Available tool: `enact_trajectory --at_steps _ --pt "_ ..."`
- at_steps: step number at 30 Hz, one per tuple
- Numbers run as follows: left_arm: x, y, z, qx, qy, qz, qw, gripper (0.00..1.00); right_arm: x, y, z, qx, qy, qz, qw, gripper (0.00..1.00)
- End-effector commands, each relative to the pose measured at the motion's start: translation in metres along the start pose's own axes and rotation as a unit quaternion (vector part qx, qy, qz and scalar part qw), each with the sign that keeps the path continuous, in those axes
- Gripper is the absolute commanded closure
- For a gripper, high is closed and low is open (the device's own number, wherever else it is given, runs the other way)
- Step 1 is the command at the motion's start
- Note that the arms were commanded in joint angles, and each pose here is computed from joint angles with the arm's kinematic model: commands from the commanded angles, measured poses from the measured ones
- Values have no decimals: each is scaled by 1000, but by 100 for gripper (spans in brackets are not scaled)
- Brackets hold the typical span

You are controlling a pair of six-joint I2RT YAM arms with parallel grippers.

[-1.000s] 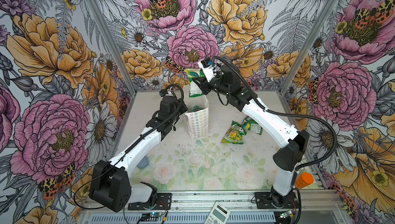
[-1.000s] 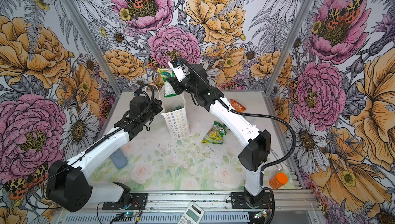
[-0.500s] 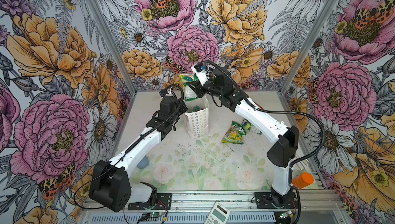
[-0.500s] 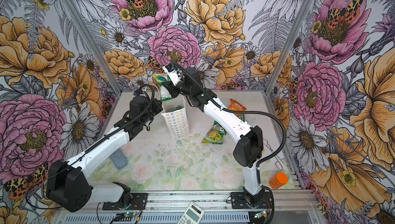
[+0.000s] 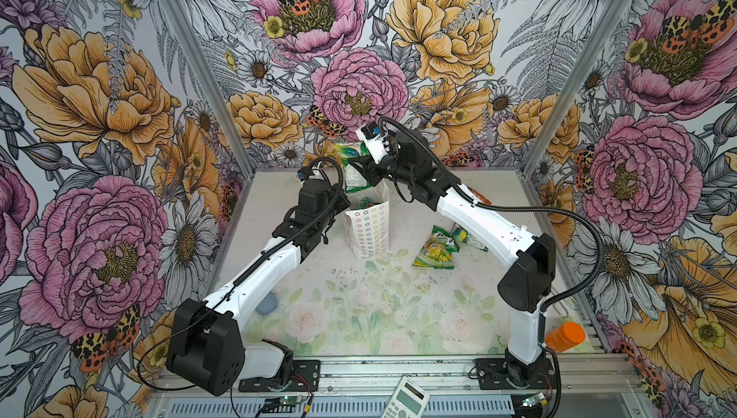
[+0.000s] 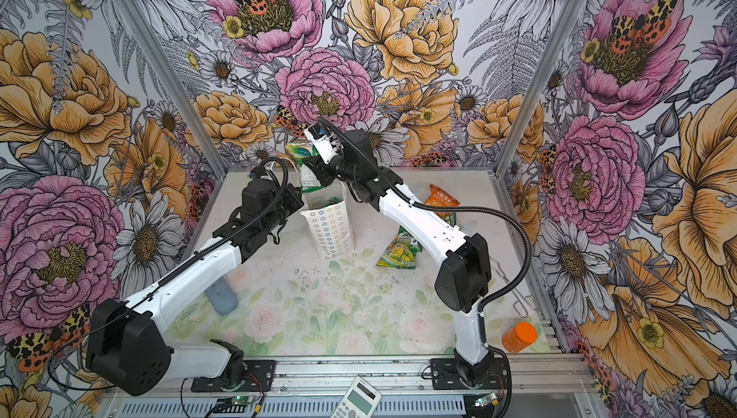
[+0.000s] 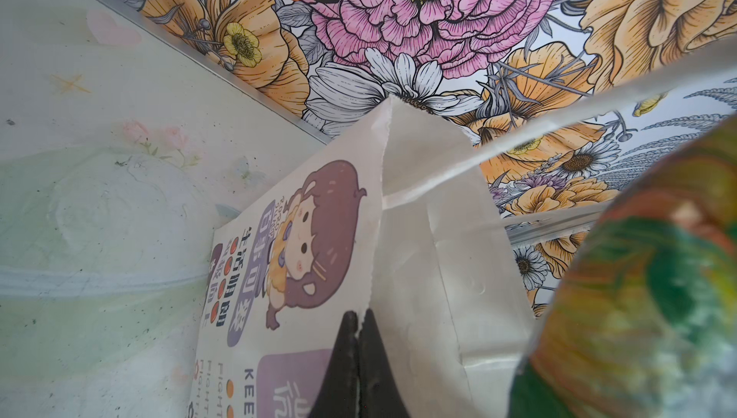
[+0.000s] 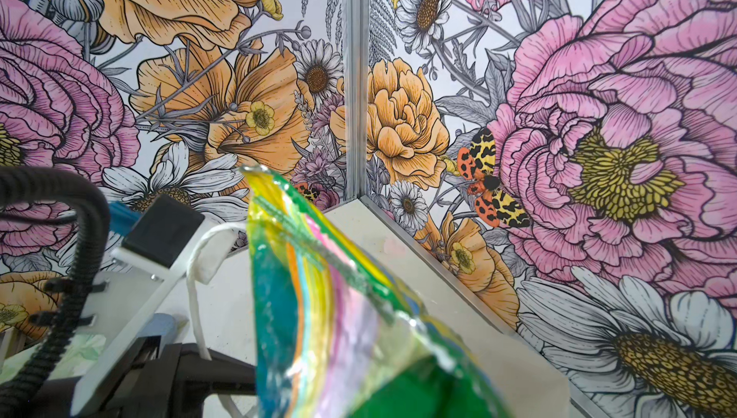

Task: Place the snacks into the paper bag
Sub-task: 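Carry the green packet over the bag opening with the right gripper, then lower the green packet into the bag opening with the right gripper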

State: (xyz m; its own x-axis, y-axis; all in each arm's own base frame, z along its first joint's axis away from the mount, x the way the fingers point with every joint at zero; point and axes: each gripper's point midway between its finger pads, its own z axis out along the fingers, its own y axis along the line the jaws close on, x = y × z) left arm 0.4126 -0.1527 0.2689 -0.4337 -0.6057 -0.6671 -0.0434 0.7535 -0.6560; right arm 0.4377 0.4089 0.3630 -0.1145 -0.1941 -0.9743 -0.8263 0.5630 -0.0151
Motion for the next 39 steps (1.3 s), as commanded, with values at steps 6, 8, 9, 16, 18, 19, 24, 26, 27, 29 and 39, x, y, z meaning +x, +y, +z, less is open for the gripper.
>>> enact_trajectory --at_steps 6,8,9,16,18,19,24,26,27,29,39 --pt "-8 -9 -7 21 -16 -5 1000 100 -8 1 -9 14 -16 -21 1000 85" --pt "-8 -10 -7 22 -16 -5 1000 100 -4 0 -10 18 -13 -23 1000 85" --pt "-9 -10 -7 22 -17 -5 1000 100 -2 -1 -10 20 -10 -23 999 85" --pt "-8 -9 -8 21 -16 -5 1000 100 7 -3 -18 33 2 -33 999 85" --pt "-8 -9 -8 21 -16 -5 1000 100 7 -4 -21 39 3 -36 999 85" --pt "-8 -10 -8 22 -17 -5 1000 100 8 -5 -22 41 4 -37 998 85" --pt "-8 -9 -8 20 -17 -5 1000 100 10 -5 -28 48 8 -39 998 85" --pt "-9 -10 -8 21 -17 -5 1000 100 12 -6 -30 50 12 -39 998 85" --pt "-8 -10 -8 21 -17 -5 1000 100 14 -6 -31 49 15 -38 998 85" --pt "-8 -10 -8 20 -17 -5 1000 100 19 -6 -31 49 23 -37 998 85" --pt "-10 -11 -8 20 -18 -5 1000 100 32 -2 -34 42 51 -32 997 85"
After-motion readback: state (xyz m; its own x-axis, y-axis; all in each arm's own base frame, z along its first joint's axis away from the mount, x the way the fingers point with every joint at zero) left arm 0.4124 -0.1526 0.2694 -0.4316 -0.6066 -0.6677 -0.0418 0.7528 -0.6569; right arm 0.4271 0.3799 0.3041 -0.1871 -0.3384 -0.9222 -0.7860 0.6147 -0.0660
